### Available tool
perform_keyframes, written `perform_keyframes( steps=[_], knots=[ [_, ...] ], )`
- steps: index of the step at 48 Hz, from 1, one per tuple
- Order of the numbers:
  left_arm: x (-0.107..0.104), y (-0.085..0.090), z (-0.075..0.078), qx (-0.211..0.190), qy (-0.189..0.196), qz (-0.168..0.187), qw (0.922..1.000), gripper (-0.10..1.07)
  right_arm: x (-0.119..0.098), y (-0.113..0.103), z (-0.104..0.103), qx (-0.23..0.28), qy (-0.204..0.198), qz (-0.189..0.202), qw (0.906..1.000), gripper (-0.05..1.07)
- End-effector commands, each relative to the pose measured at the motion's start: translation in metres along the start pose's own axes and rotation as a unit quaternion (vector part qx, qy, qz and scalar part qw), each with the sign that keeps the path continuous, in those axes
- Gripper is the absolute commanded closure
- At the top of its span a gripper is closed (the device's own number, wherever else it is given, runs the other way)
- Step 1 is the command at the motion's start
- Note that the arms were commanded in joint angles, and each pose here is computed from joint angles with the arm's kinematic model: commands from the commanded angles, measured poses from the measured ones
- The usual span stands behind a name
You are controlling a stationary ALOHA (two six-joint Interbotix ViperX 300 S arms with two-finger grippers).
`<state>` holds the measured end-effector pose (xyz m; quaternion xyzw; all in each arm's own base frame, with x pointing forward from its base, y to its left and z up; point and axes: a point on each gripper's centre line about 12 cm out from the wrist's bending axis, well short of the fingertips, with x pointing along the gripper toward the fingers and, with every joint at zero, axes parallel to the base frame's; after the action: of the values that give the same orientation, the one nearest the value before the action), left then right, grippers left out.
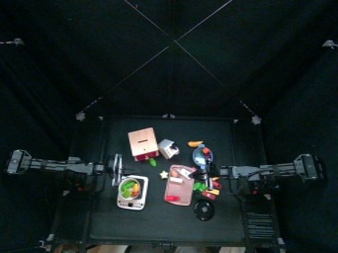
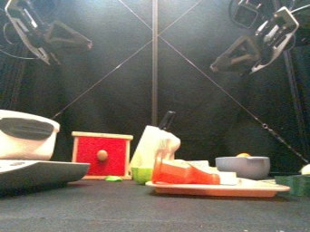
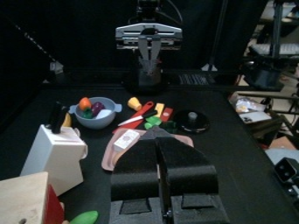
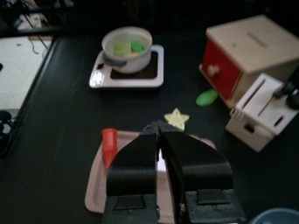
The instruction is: Place ketchup on plate
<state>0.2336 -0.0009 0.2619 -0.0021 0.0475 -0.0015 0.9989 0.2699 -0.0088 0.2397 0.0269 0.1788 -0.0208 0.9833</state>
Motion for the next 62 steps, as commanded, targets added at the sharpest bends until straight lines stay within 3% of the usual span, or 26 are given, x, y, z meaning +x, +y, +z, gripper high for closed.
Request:
perform_keyframes(
  steps=[1, 19, 31, 44, 50, 62],
  knots=[
    [0.010, -0.001, 0.006, -0.001, 0.001, -0.001, 1.0000, 0.93, 0.007, -0.007, 0.000, 0.031, 0.018, -0.015, 0.9993, 1.00],
    [0.028, -0.001, -0.007, -0.001, 0.035, -0.002, 0.9994, 0.74, 0.032, -0.028, -0.035, 0.104, 0.123, -0.053, 0.9855, 0.94],
    [0.030, -0.001, -0.011, -0.002, 0.040, -0.002, 0.9992, 0.64, 0.053, -0.030, -0.052, 0.109, 0.187, -0.057, 0.9746, 0.64],
    [0.029, -0.001, -0.013, -0.001, 0.042, -0.002, 0.9991, 0.63, 0.071, -0.033, -0.068, 0.109, 0.236, -0.061, 0.9637, 0.28],
    [0.029, -0.001, -0.013, -0.001, 0.043, -0.002, 0.9991, 0.63, 0.076, -0.034, -0.073, 0.107, 0.246, -0.062, 0.9614, 0.22],
    [0.029, -0.001, -0.013, -0.001, 0.042, -0.002, 0.9991, 0.63, 0.081, -0.037, -0.080, 0.095, 0.269, -0.063, 0.9563, 0.21]
  ],
)
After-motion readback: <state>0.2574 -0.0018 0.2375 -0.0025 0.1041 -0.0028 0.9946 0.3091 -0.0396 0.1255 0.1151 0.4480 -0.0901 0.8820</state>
